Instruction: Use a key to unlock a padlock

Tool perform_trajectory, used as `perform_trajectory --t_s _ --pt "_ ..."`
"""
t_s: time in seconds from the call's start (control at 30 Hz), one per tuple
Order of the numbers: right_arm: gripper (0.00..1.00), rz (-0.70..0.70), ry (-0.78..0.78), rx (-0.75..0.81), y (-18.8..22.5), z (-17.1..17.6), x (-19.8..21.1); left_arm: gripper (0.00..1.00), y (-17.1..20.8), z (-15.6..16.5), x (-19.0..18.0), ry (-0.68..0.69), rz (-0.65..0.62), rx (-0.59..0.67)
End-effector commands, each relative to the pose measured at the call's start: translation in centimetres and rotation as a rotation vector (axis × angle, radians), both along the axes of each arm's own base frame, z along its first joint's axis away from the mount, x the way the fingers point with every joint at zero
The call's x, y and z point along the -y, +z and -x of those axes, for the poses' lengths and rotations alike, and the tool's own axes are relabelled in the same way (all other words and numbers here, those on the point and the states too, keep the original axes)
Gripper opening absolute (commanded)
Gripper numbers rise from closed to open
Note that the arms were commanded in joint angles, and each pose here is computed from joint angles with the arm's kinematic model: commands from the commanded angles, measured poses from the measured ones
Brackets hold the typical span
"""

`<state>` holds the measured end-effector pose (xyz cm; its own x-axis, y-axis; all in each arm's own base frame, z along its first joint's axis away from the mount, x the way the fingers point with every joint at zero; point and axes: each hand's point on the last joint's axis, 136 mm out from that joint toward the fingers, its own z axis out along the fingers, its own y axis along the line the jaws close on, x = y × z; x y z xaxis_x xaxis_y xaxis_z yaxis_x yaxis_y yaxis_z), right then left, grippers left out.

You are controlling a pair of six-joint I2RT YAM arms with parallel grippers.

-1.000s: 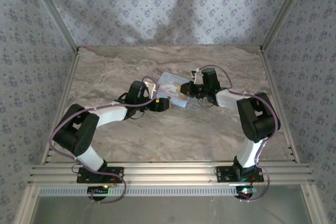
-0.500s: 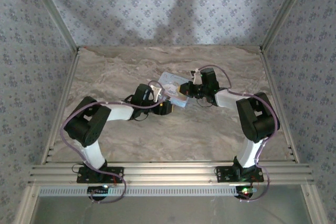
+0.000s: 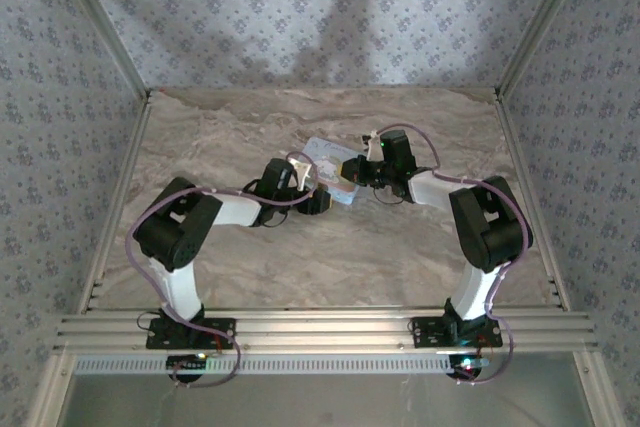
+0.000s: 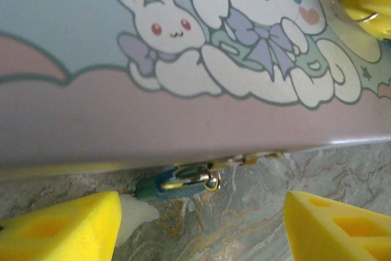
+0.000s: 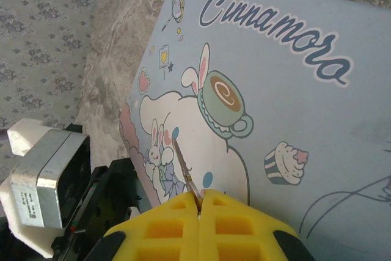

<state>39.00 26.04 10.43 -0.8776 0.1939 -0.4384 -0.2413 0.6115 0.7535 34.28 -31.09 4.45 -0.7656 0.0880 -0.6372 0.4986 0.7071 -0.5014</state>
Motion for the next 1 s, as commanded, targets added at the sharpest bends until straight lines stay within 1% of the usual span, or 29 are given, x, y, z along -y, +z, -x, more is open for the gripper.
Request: perform_trajectory --t_s 0.0,0.3,0.57,0.97 --pt "0.00 0.062 0.008 -0.102 -3.4 1.7 0.3 0.67 0.4 -0.9 1.0 -0.015 0.011 0.043" --pt "0.00 0.061 0.009 -0.104 -3.5 1.8 0.2 0.56 0.4 -0.1 1.8 -0.013 0.058 -0.003" --pt "0.00 0.058 0.006 -0.106 -3.5 1.8 0.2 0.51 0.5 0.3 2.2 0.011 0.089 -0.030" --pt "0.00 0.054 0.007 -0.106 -3.4 1.8 0.1 0.43 0.4 0.2 2.1 0.052 0.099 -0.062"
